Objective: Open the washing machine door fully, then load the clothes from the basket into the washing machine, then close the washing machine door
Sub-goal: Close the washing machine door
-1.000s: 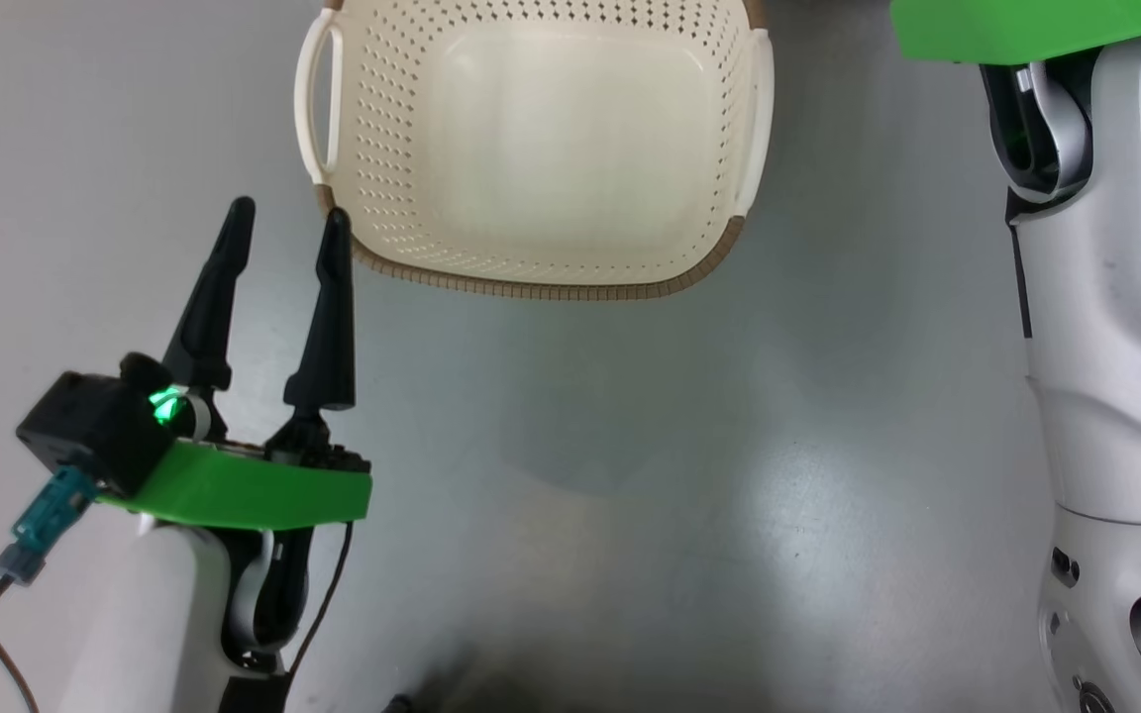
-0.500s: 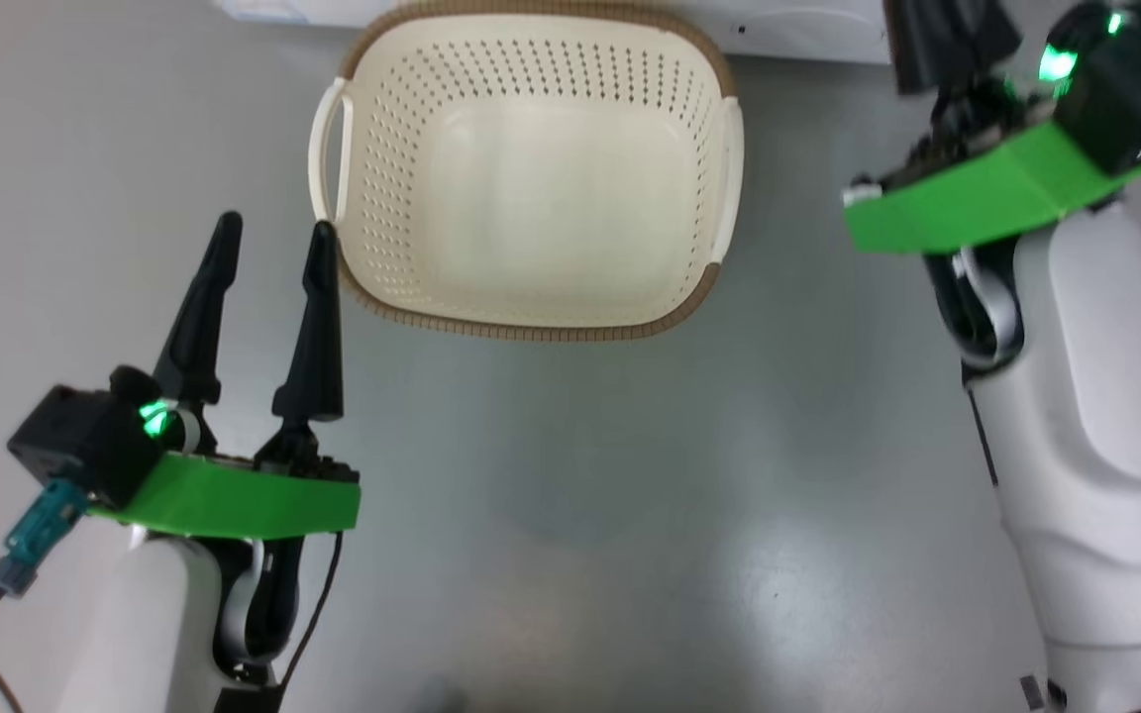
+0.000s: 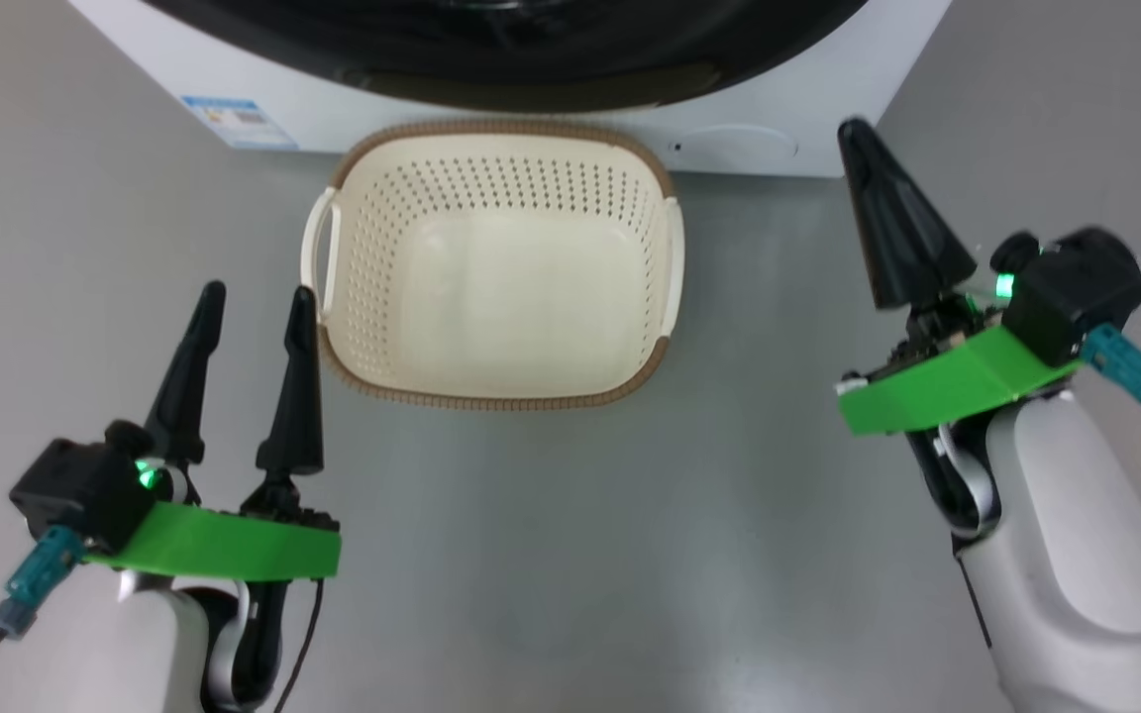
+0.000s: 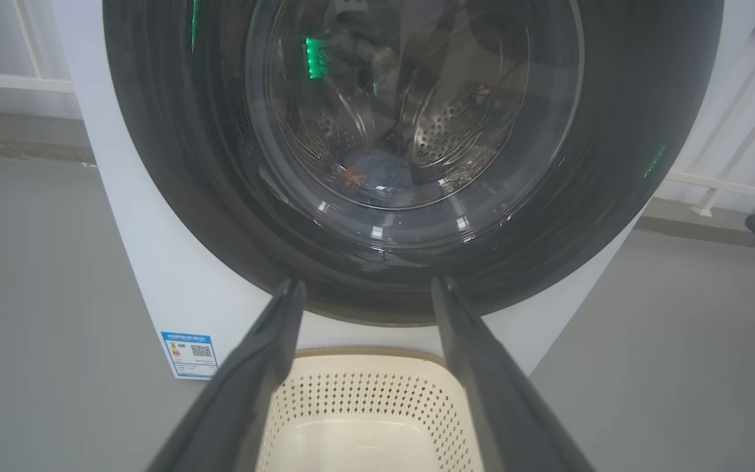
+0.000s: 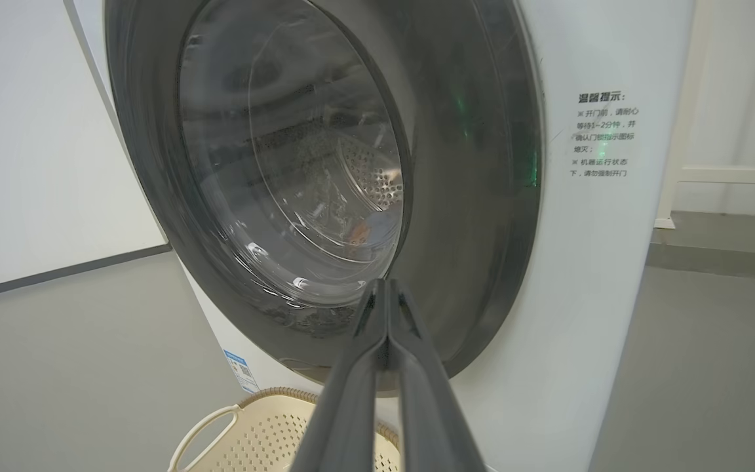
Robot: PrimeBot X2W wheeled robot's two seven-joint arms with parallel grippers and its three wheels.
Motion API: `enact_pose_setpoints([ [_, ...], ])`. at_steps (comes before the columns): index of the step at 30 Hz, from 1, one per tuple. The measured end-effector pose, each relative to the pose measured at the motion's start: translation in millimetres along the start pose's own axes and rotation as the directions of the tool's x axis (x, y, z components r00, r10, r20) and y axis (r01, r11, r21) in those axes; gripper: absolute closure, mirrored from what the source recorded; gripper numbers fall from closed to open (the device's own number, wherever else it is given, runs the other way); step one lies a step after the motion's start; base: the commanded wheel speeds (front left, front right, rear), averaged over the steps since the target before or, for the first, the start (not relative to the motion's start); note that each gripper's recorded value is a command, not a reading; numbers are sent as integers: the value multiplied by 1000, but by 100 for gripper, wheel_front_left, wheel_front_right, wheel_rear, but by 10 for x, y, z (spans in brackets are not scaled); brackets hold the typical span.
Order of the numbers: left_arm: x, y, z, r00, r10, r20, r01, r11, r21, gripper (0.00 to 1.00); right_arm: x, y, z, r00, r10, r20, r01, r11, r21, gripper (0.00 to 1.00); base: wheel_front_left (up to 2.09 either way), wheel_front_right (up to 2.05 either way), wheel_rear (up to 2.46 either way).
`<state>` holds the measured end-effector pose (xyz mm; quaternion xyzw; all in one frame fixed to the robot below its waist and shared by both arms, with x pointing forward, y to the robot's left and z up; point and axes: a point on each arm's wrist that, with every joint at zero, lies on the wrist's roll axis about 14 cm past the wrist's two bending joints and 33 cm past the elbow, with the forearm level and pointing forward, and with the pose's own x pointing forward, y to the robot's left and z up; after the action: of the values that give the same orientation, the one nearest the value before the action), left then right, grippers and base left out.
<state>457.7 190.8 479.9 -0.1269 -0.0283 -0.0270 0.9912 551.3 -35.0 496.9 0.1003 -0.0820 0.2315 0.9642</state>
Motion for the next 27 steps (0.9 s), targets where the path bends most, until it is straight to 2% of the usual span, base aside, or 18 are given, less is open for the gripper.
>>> enact_pose_setpoints([
  [8,-153,-72,134,1000,-14,19,14,1000,2,0,-366,-10,99,998,-53,-29,53,999,7,100,0,0,0],
  [9,-179,-73,147,1000,-13,21,13,1000,3,0,-412,-13,109,998,-62,-33,62,998,9,94,0,0,0],
  [10,-204,-72,160,1000,-11,22,11,1000,3,0,-457,-20,123,997,-71,-35,72,997,11,94,0,0,0],
  [13,-284,-65,187,1000,-7,23,7,1000,11,0,-583,-38,171,995,-97,-38,97,995,14,59,0,0,0],
  [15,-321,-67,209,1000,-6,26,6,1000,18,0,-660,-54,211,993,-114,-35,115,993,17,0,0,0,0],
  [27,-450,-167,315,998,-27,49,26,999,19,0,-1098,-169,341,978,-205,-41,206,979,11,0,0,0,0],
])
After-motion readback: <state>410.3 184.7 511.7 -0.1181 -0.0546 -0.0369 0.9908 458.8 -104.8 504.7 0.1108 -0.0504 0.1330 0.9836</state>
